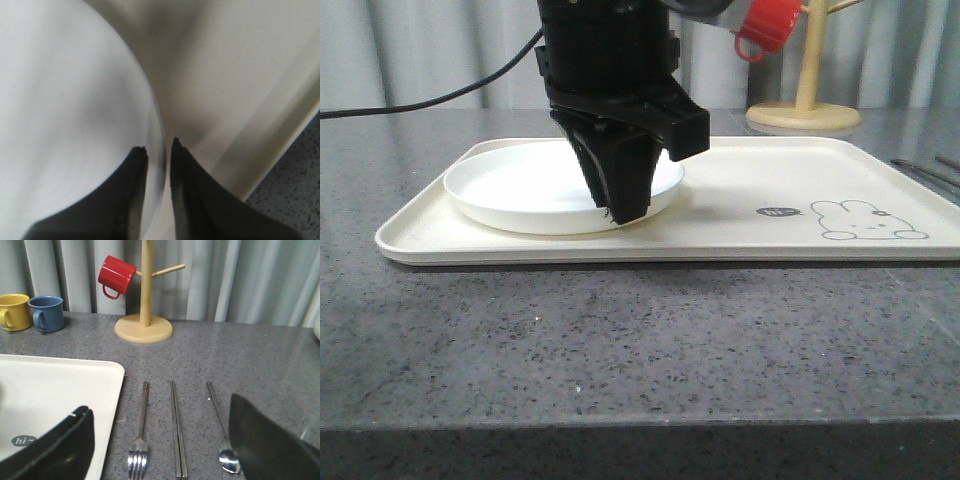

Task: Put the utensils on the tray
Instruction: 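Lift the plate onto the tray and release it with the left gripper, then withdraw the left gripper away from the tray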

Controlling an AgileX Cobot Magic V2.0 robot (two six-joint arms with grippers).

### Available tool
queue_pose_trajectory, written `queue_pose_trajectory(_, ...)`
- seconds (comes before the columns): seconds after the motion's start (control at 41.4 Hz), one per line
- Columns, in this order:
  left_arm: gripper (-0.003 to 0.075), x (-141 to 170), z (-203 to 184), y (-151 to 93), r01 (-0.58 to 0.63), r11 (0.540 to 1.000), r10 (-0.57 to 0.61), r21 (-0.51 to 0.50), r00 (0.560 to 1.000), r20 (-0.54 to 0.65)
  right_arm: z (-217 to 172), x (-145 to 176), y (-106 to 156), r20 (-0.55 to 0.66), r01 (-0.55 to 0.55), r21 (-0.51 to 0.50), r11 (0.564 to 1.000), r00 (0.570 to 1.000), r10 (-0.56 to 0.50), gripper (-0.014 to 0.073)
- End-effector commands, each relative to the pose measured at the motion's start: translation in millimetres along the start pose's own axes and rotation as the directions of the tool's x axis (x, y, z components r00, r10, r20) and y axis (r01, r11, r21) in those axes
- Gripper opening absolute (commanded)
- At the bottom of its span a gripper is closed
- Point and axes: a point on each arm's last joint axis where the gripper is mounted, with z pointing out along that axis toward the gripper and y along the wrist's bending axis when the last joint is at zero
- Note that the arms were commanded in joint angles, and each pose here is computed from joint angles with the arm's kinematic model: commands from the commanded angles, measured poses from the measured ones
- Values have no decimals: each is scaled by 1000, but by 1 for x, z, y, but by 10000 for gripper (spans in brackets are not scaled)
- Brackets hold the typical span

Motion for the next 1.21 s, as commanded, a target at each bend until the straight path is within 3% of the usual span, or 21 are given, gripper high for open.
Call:
queue_pose_trajectory(0.0,352,0,-31,0,9,1000,-9,-10,997,70,-1,-17,0,95,6,4,1000,995,-6,579)
queue_pose_trajectory(0.048,431,0,-35,1,12,1000,-12,-9,998,61,-1,-17,0,95,6,4,1000,995,-6,579)
queue_pose_trajectory(0.121,487,1,-44,1,17,1000,-16,-8,998,55,-1,-17,0,95,6,4,1000,995,-6,579)
queue_pose_trajectory(0.362,454,-1,-89,4,32,999,-28,-20,984,177,-1,-17,0,95,6,4,1000,995,-6,579)
queue_pose_trajectory(0.531,332,15,-123,18,79,996,-65,-45,965,253,-1,-17,0,95,6,4,1000,995,-6,579)
queue_pose_trajectory(0.797,-10,64,-179,58,238,966,-185,-105,912,367,-1,-17,0,95,6,4,1000,995,-6,579)
queue_pose_trajectory(1.014,-19,138,-188,92,440,883,-367,-163,865,344,-1,-17,0,95,6,4,1000,995,-6,579)
queue_pose_trajectory(1.183,-19,197,-176,104,602,777,-516,-186,777,360,-1,-17,0,95,6,4,1000,995,-6,579)
